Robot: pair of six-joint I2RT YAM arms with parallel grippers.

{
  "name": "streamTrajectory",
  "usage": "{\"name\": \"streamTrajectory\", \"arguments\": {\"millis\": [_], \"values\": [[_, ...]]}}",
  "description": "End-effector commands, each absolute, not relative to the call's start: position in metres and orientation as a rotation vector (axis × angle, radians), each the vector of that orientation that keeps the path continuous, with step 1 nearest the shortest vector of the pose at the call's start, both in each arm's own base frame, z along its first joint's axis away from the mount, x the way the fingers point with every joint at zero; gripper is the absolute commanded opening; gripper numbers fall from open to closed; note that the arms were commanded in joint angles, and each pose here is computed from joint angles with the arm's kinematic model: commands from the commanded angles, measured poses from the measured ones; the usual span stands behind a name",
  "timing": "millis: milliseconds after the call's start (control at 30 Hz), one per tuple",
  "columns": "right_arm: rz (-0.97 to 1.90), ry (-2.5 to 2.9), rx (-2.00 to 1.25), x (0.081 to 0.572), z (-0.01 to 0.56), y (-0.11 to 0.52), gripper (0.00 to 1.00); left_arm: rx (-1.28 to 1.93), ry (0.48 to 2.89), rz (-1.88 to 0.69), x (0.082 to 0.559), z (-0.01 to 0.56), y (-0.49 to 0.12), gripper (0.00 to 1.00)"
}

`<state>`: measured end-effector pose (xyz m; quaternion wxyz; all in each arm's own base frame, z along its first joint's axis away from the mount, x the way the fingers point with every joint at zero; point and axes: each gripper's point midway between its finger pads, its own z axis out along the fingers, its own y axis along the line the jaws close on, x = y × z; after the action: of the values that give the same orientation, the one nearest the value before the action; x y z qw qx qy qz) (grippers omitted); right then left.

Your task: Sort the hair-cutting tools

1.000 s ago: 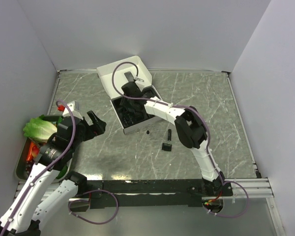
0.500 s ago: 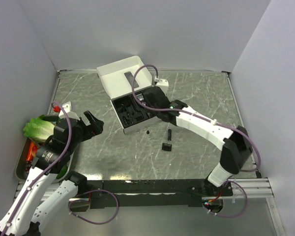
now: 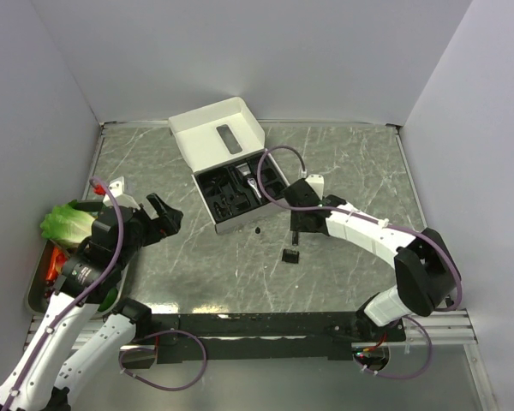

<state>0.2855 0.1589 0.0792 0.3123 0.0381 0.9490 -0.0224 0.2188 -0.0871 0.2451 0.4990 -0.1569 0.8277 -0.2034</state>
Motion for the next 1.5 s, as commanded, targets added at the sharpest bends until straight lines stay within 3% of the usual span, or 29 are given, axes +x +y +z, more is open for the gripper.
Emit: {"name": "streamTrajectory", "arguments": {"millis": [0, 567, 1033, 1467], "values": [[-0.053, 2.481, 0.055, 0.286, 0.098, 0.155, 0.52, -0.341, 1.966, -0.522, 0.219, 0.256, -0.091, 0.97], [-0.215, 2.616, 0.132, 0.265, 0.035, 0.137, 0.49, -0.32, 1.961, -0.532, 0.217, 0.256, -0.092, 0.97], [-0.059, 2.727, 0.134, 0.259, 0.004, 0.172, 0.48, -0.334, 1.954, -0.535, 0.215, 0.257, -0.09, 0.97], [0.08, 2.726, 0.379, 0.281, -0.001, 0.208, 0.48, -0.347, 1.948, -0.517, 0.213, 0.263, -0.086, 0.97]]}}
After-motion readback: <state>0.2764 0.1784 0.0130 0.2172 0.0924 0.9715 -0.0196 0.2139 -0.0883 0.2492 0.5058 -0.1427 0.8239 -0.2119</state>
